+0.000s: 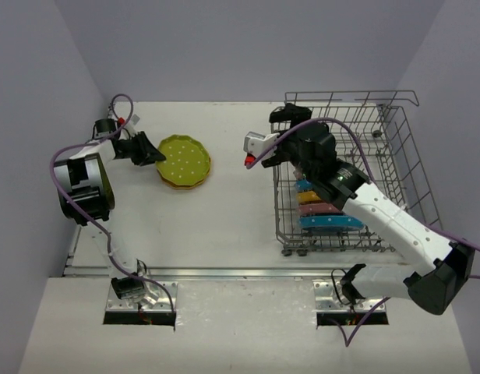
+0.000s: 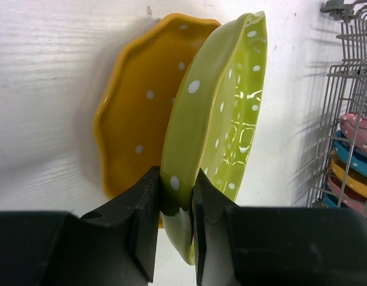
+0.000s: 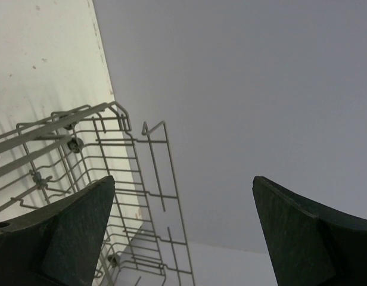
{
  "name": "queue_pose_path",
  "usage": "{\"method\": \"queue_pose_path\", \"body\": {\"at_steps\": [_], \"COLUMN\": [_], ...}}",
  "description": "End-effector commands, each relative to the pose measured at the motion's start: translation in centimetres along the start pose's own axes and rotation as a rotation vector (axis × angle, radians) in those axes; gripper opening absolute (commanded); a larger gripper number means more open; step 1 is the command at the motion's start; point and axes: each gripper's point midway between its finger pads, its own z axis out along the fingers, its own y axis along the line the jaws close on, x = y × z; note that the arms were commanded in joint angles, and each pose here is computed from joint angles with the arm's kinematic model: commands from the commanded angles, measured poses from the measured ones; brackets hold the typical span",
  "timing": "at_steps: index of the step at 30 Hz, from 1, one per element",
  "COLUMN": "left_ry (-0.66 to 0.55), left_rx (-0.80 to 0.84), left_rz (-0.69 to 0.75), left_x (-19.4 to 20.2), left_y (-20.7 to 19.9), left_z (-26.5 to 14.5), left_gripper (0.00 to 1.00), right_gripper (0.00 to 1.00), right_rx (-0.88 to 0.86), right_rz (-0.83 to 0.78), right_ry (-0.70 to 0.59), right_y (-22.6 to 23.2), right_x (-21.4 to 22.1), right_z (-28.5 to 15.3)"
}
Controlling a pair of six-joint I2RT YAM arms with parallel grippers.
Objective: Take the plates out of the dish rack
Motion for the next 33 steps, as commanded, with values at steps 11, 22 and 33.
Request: {"method": "queue_pose_path", "body": {"at_steps": [11, 22, 33], "left_ry": [-0.135, -0.405, -0.39], "left_rx": [-0.232, -0.663, -0.314], "left_rz": [0.109, 0.506, 0.846], "left_x": [-4.1, -9.0, -3.1], "left_y": [0.4, -2.7, -15.8], "left_z": [-0.7, -9.6, -12.8], "left_gripper": [0.51, 0.83, 0.95], "right_gripper": [0.99, 0.88, 0.58], "right_rx": [0.009, -0.244, -0.911], "right_rz": [0.214, 0.203, 0.34], "right_ry": [0.081, 0.215, 0.213], "right_y": [-2.4, -0.9, 5.4], "right_x": [4.4, 9.3, 14.9], "right_z": [-3.2, -3.7, -5.4]}}
